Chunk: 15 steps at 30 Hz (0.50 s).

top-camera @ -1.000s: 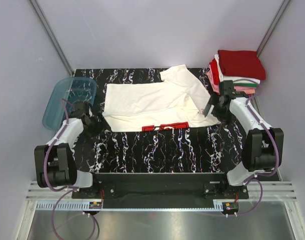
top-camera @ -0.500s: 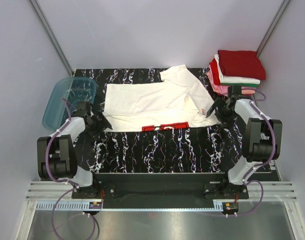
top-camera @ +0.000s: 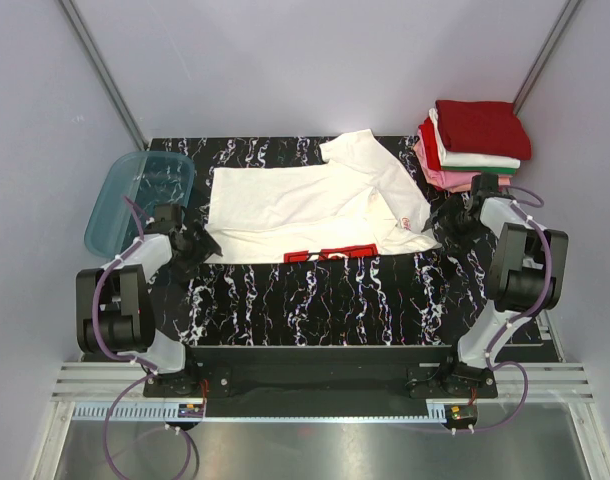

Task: Fold and stack the t-shirts
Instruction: Fold the tshirt

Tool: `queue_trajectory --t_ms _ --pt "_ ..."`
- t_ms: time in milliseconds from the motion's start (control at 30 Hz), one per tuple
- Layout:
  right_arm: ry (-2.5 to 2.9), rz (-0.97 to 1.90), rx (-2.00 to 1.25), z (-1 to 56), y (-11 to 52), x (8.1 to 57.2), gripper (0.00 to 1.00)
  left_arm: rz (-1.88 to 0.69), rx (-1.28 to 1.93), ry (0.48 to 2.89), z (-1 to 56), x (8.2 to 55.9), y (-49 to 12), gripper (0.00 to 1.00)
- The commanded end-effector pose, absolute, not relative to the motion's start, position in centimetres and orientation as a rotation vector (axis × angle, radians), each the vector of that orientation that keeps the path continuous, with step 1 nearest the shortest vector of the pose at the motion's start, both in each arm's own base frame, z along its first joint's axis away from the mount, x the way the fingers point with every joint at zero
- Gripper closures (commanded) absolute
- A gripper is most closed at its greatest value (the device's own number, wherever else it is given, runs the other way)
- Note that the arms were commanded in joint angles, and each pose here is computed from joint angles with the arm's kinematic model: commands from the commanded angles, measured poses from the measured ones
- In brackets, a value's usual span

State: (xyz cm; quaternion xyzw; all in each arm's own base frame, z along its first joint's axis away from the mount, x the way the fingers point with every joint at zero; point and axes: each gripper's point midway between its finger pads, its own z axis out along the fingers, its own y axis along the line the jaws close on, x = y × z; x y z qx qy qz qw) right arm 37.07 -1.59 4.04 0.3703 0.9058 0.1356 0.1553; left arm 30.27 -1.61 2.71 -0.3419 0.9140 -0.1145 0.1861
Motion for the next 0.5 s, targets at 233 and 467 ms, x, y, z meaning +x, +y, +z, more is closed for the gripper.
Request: queue_trajectory --t_ms 233,467 --pt "2.58 0.513 1.053 3.7 -0.1 37.6 0.41 -0.304 -0.978 2.556 1.3 31.0 -2.0 0.18" --pt "2.597 0.514 1.036 3.7 0.0 37.3 0.84 -0.263 -0.954 2.55 0.9 32.3 -2.4 0.41"
